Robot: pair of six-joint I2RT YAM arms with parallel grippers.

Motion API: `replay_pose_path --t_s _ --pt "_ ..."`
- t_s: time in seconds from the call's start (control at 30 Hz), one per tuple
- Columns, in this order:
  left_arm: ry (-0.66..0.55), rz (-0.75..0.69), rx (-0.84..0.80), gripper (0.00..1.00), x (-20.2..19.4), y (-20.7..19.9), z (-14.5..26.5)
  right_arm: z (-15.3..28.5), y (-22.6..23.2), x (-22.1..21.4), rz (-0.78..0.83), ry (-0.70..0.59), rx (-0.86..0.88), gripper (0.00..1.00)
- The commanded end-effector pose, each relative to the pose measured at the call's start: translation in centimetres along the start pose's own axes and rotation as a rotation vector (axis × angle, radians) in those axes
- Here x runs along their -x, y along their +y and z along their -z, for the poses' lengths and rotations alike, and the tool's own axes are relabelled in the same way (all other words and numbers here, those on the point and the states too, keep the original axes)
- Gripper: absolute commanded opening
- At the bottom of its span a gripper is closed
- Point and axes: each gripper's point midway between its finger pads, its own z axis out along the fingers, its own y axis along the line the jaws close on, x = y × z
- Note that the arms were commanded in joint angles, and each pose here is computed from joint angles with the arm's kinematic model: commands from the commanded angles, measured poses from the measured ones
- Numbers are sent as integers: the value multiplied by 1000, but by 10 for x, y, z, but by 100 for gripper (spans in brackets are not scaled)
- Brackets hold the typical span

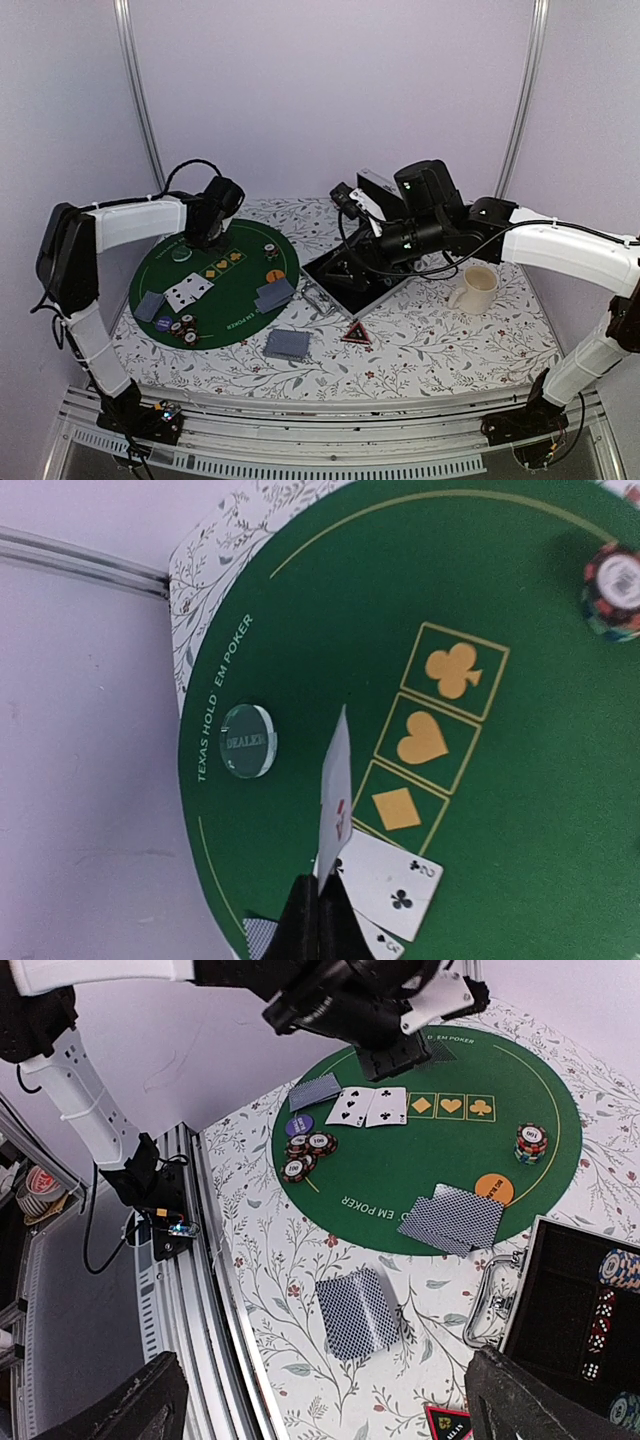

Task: Distribute texas hold em gaming equipment
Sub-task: Flop the poker card into the community card area.

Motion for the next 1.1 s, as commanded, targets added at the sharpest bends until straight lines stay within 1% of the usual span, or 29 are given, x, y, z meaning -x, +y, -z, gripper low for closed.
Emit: replay_pose_path --t_s 0.0,0.1,0.17,0.27,0.4,0.57,0.8,1.07 --pt "55 -105 248 0 5 29 -27 12 4 6 7 -38 -5 99" --pt "67 -160 282 0 7 22 -43 12 5 4 7 -35 -4 99" --pt "107 -215 289 0 -2 11 -61 12 4 2 5 -33 -5 99" --pt "122 -241 257 0 -9 -3 -72 12 5 2 1 -34 -1 99" --pt "88 -272 190 0 -14 -24 -76 12 5 2 0 -36 4 99" --pt "145 -279 136 0 -34 -40 -83 12 6 3 1 -39 7 99" --pt "162 -279 23 0 -46 -72 -82 11 6 3 -2 -38 11 99" --pt "250 -292 6 0 -71 -80 -88 12 7 4 2 -41 11 99"
